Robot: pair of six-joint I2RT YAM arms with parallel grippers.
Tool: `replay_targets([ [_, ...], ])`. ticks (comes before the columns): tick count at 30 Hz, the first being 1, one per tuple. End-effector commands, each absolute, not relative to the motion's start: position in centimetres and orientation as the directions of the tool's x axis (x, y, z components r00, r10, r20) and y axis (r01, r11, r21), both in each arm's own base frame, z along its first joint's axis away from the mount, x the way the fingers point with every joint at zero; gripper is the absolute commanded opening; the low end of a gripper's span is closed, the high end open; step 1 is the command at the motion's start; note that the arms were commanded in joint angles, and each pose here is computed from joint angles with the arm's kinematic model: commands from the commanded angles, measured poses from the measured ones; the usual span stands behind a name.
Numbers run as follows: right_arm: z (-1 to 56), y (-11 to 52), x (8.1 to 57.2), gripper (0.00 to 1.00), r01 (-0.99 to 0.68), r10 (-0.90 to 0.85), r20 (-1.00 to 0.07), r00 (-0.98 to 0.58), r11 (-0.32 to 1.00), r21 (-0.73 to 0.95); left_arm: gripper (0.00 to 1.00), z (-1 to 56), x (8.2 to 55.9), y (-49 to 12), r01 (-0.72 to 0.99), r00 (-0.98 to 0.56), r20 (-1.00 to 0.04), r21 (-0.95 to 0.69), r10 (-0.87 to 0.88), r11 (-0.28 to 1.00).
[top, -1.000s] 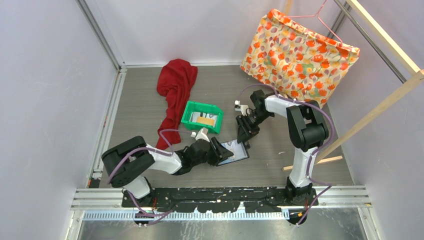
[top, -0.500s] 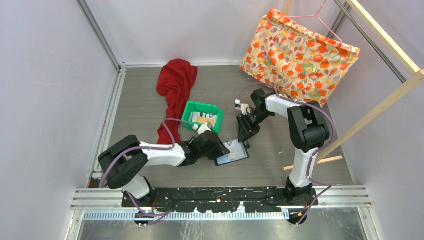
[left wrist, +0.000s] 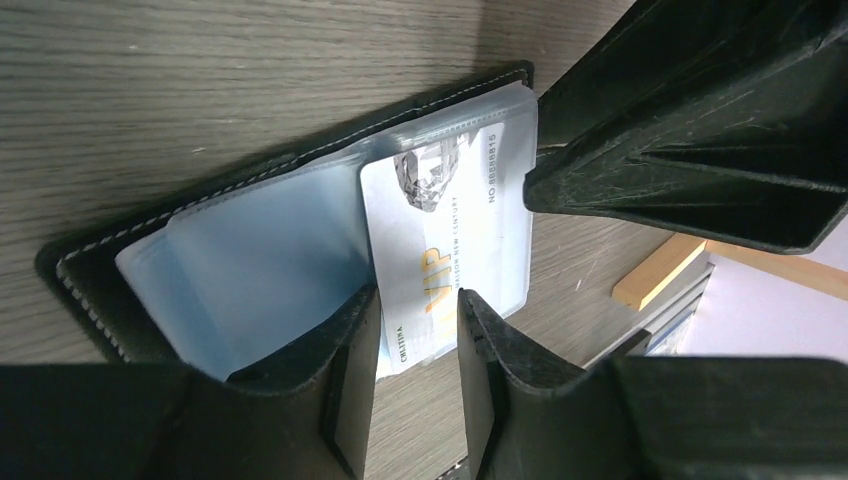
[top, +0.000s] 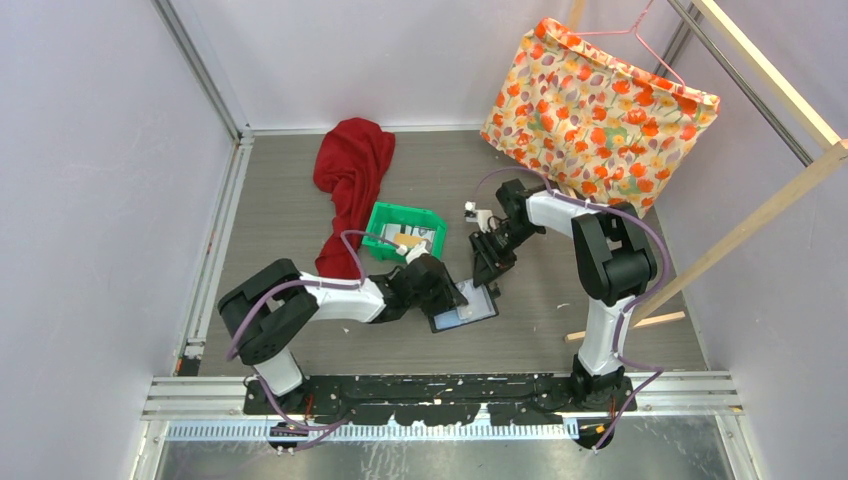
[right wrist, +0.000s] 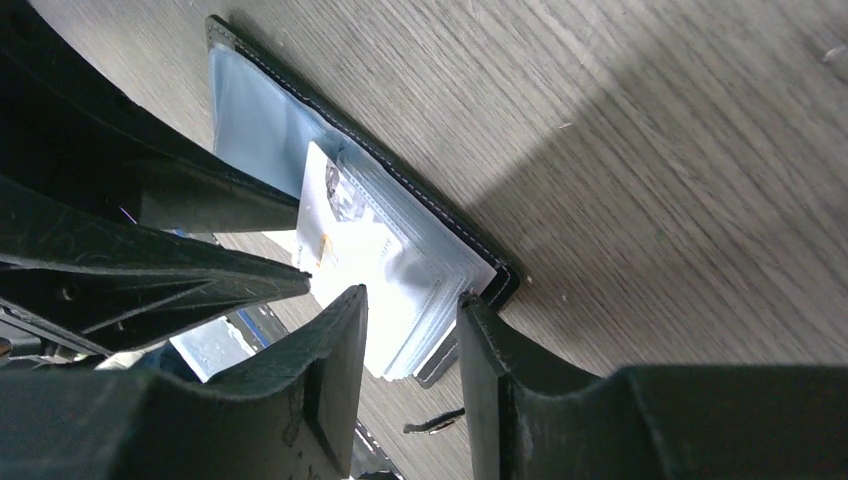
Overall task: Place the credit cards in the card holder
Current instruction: Insert the credit card into the card holder.
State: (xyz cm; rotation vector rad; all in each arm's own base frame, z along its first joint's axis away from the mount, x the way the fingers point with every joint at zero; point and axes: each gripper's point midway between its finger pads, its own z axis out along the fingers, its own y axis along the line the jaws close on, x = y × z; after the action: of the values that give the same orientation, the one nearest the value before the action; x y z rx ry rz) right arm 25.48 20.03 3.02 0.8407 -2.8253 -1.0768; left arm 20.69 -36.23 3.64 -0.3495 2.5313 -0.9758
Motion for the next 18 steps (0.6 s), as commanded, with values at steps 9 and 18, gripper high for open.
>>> replay_targets([
  [9,4.7,21.5,25.5,0.42,-0.471,-0.470,-0.204,-0.858,0.567,0.676,0.35,6.4,21.9,-40.5,-0.016,-0.915,-0.258,-0.744,-0.310,0.668],
  [18,6.5,18.4,27.9,0.48,-0.497,-0.411,-0.291,-0.864,0.605,0.622,0.40,7.4,21.5,-37.8,0.020,-0.902,-0.319,-0.703,-0.290,0.711],
])
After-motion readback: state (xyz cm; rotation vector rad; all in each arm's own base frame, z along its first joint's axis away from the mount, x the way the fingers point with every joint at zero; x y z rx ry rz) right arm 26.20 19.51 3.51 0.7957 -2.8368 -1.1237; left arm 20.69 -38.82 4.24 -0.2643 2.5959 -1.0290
